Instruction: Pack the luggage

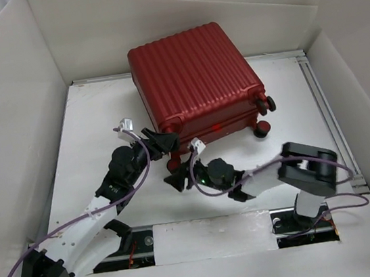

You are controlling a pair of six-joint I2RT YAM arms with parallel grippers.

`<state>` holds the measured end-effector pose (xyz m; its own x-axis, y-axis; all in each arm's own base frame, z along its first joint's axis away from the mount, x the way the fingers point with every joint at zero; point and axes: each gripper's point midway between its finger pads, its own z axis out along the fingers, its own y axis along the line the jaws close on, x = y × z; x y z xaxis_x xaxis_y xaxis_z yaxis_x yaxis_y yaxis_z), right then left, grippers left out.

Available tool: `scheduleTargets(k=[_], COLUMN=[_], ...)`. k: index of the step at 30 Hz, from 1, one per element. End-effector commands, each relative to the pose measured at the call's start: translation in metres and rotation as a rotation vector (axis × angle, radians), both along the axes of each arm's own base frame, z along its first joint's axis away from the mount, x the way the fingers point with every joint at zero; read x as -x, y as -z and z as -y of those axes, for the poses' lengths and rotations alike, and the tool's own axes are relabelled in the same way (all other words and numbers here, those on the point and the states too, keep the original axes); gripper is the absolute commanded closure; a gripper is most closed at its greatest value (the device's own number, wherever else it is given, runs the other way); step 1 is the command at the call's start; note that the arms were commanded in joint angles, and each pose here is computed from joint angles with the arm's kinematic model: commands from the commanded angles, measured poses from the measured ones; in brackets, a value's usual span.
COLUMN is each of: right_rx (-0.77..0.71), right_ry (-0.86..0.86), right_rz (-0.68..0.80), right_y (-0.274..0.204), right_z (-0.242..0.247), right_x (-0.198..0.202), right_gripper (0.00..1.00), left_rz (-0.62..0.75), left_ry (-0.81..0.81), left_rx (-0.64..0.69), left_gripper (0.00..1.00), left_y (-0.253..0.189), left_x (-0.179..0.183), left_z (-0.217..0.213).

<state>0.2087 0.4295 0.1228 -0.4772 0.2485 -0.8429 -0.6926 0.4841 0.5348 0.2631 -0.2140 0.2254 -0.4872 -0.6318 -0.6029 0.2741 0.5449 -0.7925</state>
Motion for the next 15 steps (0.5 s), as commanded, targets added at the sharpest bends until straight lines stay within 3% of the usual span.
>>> scheduleTargets(k=[1,4,6,9,12,15], right_rx=[-0.037,0.020,0.124,0.174,0.210,0.204], right_ry=[-0.015,0.078,0.148,0.247,0.307,0.312], right_rz=[0.053,0.045,0.024,0.046,0.076,0.104], right_y=[-0.050,-0.057,-0.037,-0.047,-0.060,-0.081], right_z=[0.015,0.050,0.077,0.113,0.139,0.147], right_x=[0.023,0.020,0.017,0.008,-0.008,-0.018], right_gripper=[0.39,0.30,0.30,0.29,0.28,0.26], left_rz=[0.214,0.221,0.204,0.134,0.099,0.084], left_ry=[0.087,0.020,-0.026,-0.110,-0.222,-0.342], left_rx=[0.184,0.129,0.076,-0.047,-0.103,-0.139], left_gripper=[1.00,0.97,0.77,0.50,0.49,0.58], left_y=[-0.094,-0.090,-0.090,-0.062,-0.044,-0.027], left_x=[0.019,0.011,0.006,0.002,0.008,0.020], left_z=[0.011,0.002,-0.006,-0.025,-0.055,-0.089])
